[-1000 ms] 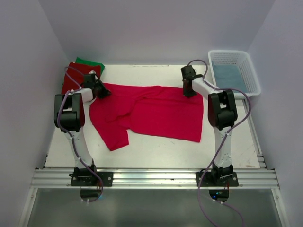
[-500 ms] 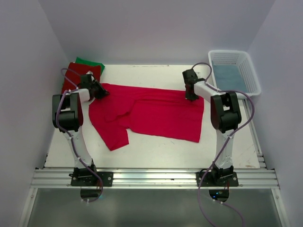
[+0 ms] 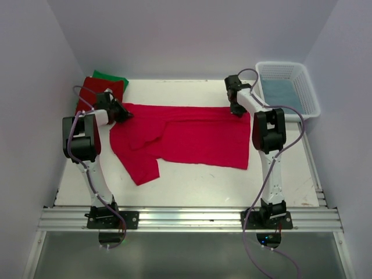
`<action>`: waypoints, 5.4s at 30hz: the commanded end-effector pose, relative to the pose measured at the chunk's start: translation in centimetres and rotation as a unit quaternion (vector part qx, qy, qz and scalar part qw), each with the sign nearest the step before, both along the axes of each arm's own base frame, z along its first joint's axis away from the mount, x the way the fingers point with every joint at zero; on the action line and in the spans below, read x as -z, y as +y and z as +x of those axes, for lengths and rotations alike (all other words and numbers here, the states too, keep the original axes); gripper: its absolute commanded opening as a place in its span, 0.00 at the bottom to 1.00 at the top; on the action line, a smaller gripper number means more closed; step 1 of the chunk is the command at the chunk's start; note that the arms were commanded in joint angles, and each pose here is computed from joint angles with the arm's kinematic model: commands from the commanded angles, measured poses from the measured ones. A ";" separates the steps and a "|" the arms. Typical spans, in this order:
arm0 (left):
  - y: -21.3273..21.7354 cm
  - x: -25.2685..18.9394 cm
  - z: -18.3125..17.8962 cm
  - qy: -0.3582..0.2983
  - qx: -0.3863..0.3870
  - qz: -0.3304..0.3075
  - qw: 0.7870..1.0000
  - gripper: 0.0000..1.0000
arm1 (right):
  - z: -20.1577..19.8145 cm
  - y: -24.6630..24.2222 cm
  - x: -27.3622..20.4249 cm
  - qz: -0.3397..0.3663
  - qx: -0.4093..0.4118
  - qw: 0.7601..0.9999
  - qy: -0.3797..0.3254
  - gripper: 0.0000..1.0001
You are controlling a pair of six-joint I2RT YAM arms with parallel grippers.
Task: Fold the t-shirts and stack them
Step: Fold the flattened tshirt in 1/3 of the way, then grap the side of the flattened tshirt closest away from the robot with both arms
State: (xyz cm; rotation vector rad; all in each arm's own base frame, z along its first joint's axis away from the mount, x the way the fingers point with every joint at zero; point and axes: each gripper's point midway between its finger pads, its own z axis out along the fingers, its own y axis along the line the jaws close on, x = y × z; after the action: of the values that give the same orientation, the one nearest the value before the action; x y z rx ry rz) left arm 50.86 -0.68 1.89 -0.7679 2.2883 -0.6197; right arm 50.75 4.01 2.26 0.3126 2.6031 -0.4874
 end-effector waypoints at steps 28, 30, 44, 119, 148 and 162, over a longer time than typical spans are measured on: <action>1.9 -22.1 -5.0 -0.263 -0.017 0.095 0.960 0.40 | 0.4 2.0 -21.4 0.091 -0.112 0.936 -0.320 0.38; 1.0 -20.5 -8.9 -0.188 -0.010 0.112 0.976 0.54 | -3.0 2.4 -21.0 0.097 -0.119 0.947 -0.284 0.62; -7.3 -9.2 -31.9 0.103 0.192 0.084 0.972 0.55 | -21.6 3.9 -15.9 0.161 -0.121 0.964 -0.175 0.99; -13.2 1.1 -30.9 0.246 0.235 0.235 0.911 0.27 | -24.5 2.9 -11.8 0.149 -0.115 0.974 -0.124 0.91; -13.5 -15.3 -28.3 0.031 0.189 0.198 0.961 0.00 | -26.6 -2.0 -5.2 0.100 0.087 0.986 -0.098 0.99; -13.6 -15.5 -29.0 0.021 0.202 0.187 0.961 0.00 | -23.0 -2.9 -2.1 0.158 0.199 0.958 -0.136 0.57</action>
State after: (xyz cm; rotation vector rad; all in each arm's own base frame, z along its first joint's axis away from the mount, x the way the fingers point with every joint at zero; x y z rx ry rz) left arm 22.14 -14.33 17.32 -0.1438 2.5203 -0.3232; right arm 25.57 0.51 4.77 0.8557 2.4067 -0.2359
